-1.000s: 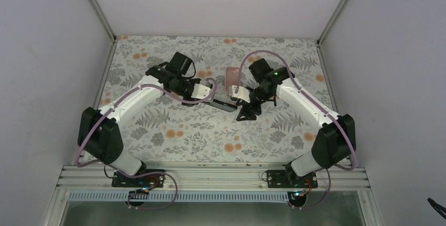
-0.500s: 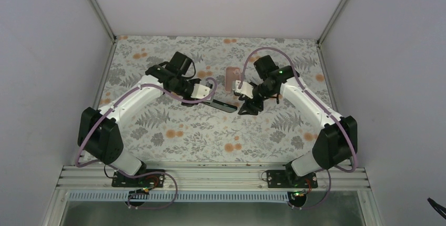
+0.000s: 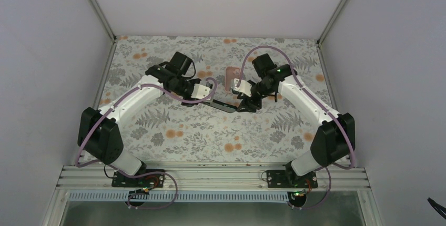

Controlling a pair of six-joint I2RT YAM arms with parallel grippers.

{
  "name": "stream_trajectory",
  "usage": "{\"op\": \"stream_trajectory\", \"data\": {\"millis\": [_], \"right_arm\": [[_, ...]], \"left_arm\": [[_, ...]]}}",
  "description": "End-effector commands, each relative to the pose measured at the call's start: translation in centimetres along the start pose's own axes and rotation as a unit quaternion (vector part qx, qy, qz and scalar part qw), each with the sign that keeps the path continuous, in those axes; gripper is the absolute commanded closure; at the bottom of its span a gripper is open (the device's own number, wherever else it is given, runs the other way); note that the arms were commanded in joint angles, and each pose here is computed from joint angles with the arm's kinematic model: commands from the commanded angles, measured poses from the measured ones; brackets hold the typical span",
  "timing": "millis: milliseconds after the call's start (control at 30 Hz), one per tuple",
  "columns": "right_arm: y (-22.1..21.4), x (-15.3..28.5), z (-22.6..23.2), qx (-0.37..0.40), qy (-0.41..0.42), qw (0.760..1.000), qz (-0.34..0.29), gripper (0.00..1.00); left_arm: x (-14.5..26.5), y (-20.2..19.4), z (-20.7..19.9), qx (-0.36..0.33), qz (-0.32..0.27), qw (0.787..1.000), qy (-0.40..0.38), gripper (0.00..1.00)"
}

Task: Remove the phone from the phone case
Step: Remove the phone case from the phone.

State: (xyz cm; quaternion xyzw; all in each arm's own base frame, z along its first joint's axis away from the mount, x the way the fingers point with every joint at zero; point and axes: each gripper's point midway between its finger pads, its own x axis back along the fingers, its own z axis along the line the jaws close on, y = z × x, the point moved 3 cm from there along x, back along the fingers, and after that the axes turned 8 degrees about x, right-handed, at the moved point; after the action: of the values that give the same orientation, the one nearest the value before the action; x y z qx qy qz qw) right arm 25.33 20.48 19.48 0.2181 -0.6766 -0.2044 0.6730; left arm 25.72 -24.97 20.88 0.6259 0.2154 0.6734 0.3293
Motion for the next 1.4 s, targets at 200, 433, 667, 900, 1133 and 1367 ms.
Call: {"op": "stream_trajectory", "data": {"millis": [200,433,667,900,1133,1367], "right_arm": [[0.2,0.4,-1.9,-0.001,-0.030,1.000,-0.007,0.42],[0.7,0.8,-4.0,-0.006,-0.090,0.996,-0.010,0.47],[1.9,1.8,-7.1,-0.010,-0.178,0.984,-0.028,0.48],[3.9,2.0,-8.1,0.010,-0.193,0.978,-0.074,0.49],[6.7,0.8,-6.3,0.043,-0.117,0.983,-0.135,0.47],[7.9,1.9,-4.0,0.081,-0.089,0.964,-0.237,0.37]], "left_arm": [[1.3,2.3,-0.6,-0.029,-0.049,0.998,-0.002,0.98],[1.8,3.5,-1.0,-0.033,-0.070,0.997,-0.013,0.98],[1.9,5.1,-2.2,-0.025,-0.124,0.990,-0.060,0.98],[2.9,7.7,-2.0,-0.054,-0.177,0.980,-0.068,0.98],[3.1,10.3,1.2,-0.085,-0.210,0.973,-0.041,0.98],[4.0,12.0,3.1,-0.114,-0.244,0.963,0.000,0.98]]}}
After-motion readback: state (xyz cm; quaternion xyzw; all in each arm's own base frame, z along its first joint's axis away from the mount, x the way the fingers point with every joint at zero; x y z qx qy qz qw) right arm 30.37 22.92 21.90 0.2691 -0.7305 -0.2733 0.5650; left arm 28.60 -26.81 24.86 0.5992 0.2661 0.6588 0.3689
